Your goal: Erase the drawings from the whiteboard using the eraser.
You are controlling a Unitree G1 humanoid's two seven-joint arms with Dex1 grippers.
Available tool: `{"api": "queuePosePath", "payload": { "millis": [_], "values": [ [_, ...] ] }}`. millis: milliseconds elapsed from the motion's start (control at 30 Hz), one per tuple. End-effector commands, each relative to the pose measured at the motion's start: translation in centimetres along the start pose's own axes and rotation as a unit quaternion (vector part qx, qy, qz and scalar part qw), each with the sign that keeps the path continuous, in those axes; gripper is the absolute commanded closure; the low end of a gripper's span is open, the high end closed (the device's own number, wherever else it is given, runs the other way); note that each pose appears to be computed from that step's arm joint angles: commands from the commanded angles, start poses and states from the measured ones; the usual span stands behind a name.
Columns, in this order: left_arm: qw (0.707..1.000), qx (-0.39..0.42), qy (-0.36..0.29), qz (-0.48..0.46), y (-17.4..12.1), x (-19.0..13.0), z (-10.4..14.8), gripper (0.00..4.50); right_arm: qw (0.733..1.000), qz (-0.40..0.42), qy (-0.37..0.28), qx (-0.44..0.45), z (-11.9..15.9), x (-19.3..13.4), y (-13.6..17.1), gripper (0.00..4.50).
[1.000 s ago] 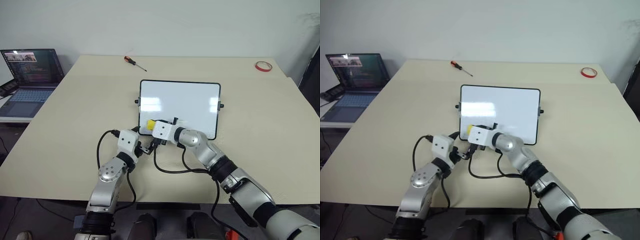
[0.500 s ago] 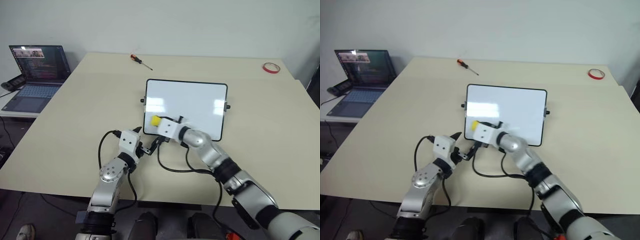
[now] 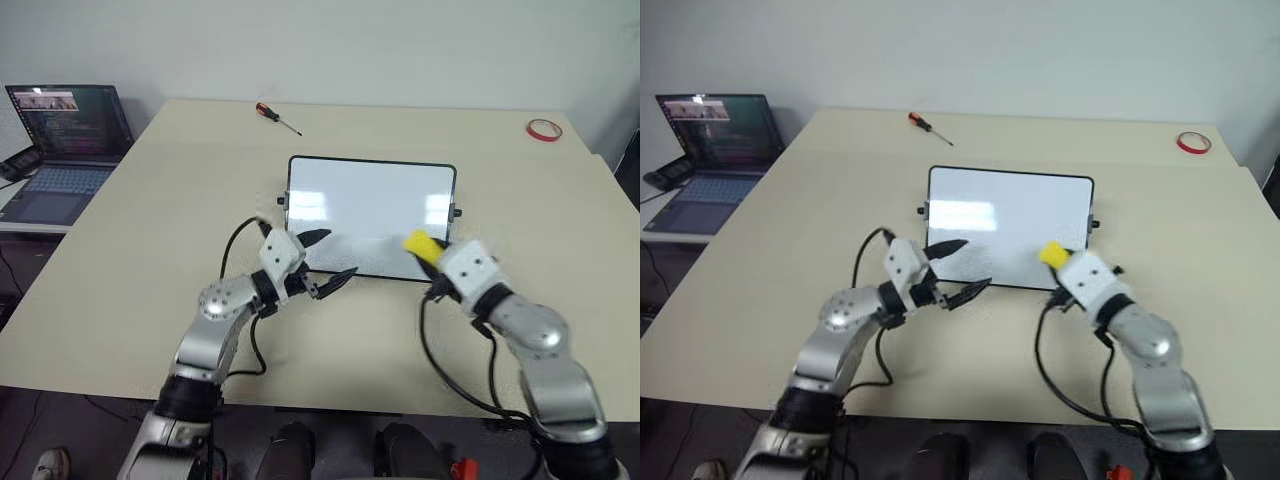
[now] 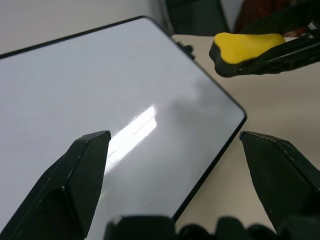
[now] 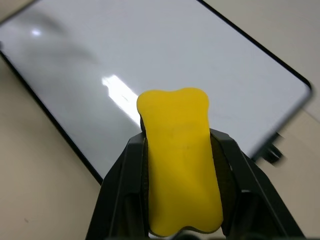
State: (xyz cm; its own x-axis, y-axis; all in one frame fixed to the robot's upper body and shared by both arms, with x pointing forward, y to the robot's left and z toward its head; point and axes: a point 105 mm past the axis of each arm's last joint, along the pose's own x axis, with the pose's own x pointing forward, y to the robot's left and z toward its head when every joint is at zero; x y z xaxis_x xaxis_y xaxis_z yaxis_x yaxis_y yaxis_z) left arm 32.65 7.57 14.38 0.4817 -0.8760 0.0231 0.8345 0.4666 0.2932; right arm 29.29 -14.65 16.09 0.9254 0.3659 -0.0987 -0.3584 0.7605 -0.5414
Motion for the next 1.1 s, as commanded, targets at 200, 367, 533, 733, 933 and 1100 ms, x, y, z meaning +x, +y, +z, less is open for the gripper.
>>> {"api": "queuePosePath", "payload": {
  "millis": [200,367,533,733,933,1100],
  "values": [
    [0.974,-0.004,-0.044,-0.222,-3.3,5.0,1.6,0.0,0.964,-0.204,0.132,0.113,-3.8,-6.4,-5.8,3.22],
    [0.947,0.004,-0.04,-0.319,-5.5,7.7,1.1,0.0,0.923,-0.267,0.197,0.196,-7.1,-9.1,-5.9,3.22],
    [0.947,0.002,-0.046,-0.317,-6.7,10.9,1.0,0.0,0.909,-0.289,0.201,0.223,-8.5,-9.3,-6.3,3.22],
    [0.944,0.027,-0.027,-0.328,-8.2,12.0,-0.1,0.0,0.914,-0.274,0.183,0.237,-9.3,-7.4,-6.4,3.22],
    [0.949,0.03,-0.022,-0.313,-7.8,11.9,-0.5,0.0,0.919,-0.26,0.178,0.236,-9.8,-6.1,-6.4,3.22],
    [0.952,0.033,-0.021,-0.305,-7.3,11.4,-0.5,0.0,0.922,-0.248,0.179,0.236,-10.2,-5.5,-6.1,3.22]
  ]
}}
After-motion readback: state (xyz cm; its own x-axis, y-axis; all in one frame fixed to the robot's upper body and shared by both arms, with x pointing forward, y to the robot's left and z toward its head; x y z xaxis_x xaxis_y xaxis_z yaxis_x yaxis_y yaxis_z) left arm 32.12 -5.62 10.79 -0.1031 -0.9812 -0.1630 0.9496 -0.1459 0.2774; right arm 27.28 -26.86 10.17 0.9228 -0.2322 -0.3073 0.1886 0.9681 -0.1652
